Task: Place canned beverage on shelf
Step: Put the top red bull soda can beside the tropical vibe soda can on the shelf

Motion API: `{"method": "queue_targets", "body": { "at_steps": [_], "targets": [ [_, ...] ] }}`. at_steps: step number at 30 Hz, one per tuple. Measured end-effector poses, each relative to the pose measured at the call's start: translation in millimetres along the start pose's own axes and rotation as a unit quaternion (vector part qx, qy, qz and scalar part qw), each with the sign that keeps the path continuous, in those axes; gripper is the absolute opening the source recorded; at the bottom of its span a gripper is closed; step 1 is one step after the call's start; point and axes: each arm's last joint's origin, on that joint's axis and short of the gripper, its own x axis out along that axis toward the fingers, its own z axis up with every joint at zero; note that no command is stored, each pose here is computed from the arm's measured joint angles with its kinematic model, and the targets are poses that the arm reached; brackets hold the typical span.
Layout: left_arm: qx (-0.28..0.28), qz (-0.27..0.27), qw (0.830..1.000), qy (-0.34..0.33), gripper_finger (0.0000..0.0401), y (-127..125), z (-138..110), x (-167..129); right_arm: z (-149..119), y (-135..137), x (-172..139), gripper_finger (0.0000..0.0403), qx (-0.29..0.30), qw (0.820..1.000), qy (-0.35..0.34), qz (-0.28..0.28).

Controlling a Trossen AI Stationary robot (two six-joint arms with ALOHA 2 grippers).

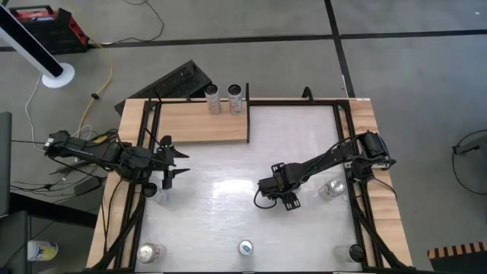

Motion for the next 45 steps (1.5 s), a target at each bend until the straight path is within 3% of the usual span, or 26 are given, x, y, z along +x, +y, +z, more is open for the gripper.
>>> {"method": "queue_targets", "body": {
  "at_steps": [2,3,8,12,21,45],
  "targets": [
    [0.0,0.0,1.0,0.0,0.0206,0,0,0,0,-3,0,0.0378,0.03,1.0,0.001,0.0],
    [0.0,0.0,1.0,0.0,0.0206,0,0,0,-1,-5,1,0.0376,0.043,0.999,0.003,0.001],
    [0.0,0.0,1.0,0.0,0.0206,0,0,0,-2,-8,1,0.0305,0.043,0.999,0.007,0.022],
    [0.0,0.0,1.0,0.0,0.0206,0,0,0,-2,-7,0,0.0279,0.019,0.999,0.01,0.03],
    [0.0,0.0,1.0,0.0,0.0206,0,0,0,8,-15,-19,0.029,0.029,0.999,0.004,0.028],
    [0.0,0.0,1.0,0.0,0.0206,0,0,0,15,-20,-21,0.0296,0.037,0.998,-0.033,0.026]
  ]
}}
